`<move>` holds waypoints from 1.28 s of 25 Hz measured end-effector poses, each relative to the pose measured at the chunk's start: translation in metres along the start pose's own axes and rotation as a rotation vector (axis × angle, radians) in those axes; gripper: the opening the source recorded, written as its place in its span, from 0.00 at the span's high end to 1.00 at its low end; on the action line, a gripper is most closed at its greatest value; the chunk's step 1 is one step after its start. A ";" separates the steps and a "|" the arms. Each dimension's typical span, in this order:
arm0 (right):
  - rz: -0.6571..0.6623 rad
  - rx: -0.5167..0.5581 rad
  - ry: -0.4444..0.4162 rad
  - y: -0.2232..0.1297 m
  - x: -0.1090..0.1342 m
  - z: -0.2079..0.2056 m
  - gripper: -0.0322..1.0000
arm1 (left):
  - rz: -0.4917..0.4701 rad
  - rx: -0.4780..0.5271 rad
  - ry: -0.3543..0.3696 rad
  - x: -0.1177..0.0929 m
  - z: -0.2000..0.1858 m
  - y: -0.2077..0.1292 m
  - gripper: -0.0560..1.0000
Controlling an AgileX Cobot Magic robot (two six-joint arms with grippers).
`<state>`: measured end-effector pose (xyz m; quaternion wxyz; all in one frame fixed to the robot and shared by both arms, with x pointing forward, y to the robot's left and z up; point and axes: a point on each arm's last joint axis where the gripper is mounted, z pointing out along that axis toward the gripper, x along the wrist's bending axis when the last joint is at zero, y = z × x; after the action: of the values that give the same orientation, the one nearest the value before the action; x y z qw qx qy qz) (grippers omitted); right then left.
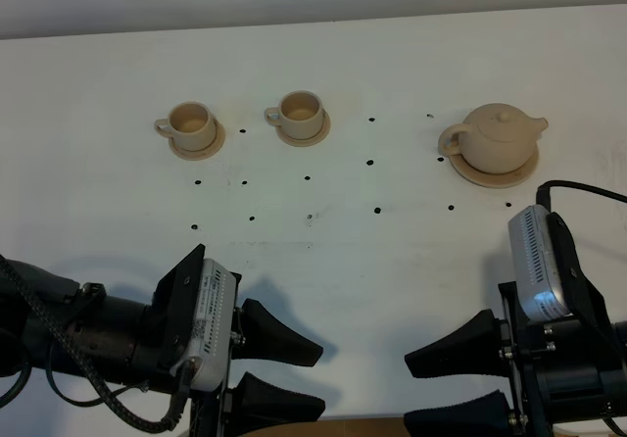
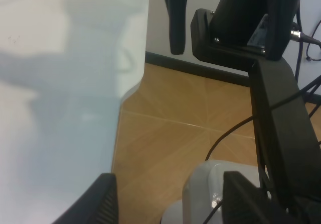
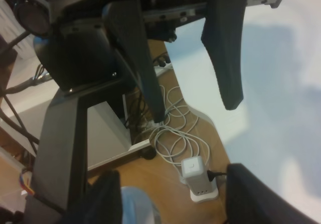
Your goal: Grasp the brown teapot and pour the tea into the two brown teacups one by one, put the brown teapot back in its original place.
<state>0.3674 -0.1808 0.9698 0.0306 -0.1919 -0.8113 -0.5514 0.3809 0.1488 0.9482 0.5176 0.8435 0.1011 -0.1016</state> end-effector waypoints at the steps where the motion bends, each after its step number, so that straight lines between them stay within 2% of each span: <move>1: 0.000 0.000 0.000 0.000 0.000 0.000 0.50 | 0.000 0.000 0.000 0.000 0.000 0.000 0.47; 11: 0.002 -0.002 -0.003 0.000 0.000 0.000 0.50 | -0.011 0.002 0.003 0.000 0.000 0.000 0.47; 18: 0.002 -0.002 -0.004 0.000 0.000 0.000 0.50 | -0.086 0.020 0.041 0.004 0.000 -0.002 0.47; 21: 0.005 -0.004 -0.008 0.000 -0.001 0.000 0.50 | -0.161 0.002 0.065 0.005 -0.001 0.000 0.47; 26: 0.011 0.002 -0.038 0.000 -0.003 0.000 0.50 | -0.259 -0.036 0.162 0.000 -0.017 0.022 0.47; 29: 0.017 -0.004 -0.043 0.000 -0.004 0.000 0.50 | -0.305 -0.023 0.246 -0.009 -0.035 0.042 0.47; 30: 0.021 -0.009 -0.045 0.001 -0.004 0.000 0.50 | -0.291 -0.011 0.279 -0.014 -0.043 0.049 0.47; 32: 0.028 -0.016 -0.051 0.001 -0.005 0.000 0.50 | -0.320 0.024 0.362 -0.024 -0.060 0.059 0.47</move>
<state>0.3722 -0.1819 0.9699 0.0159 -0.2174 -0.8047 -0.5523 0.3784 0.1747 1.0317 0.4581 0.8273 0.3236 -0.0307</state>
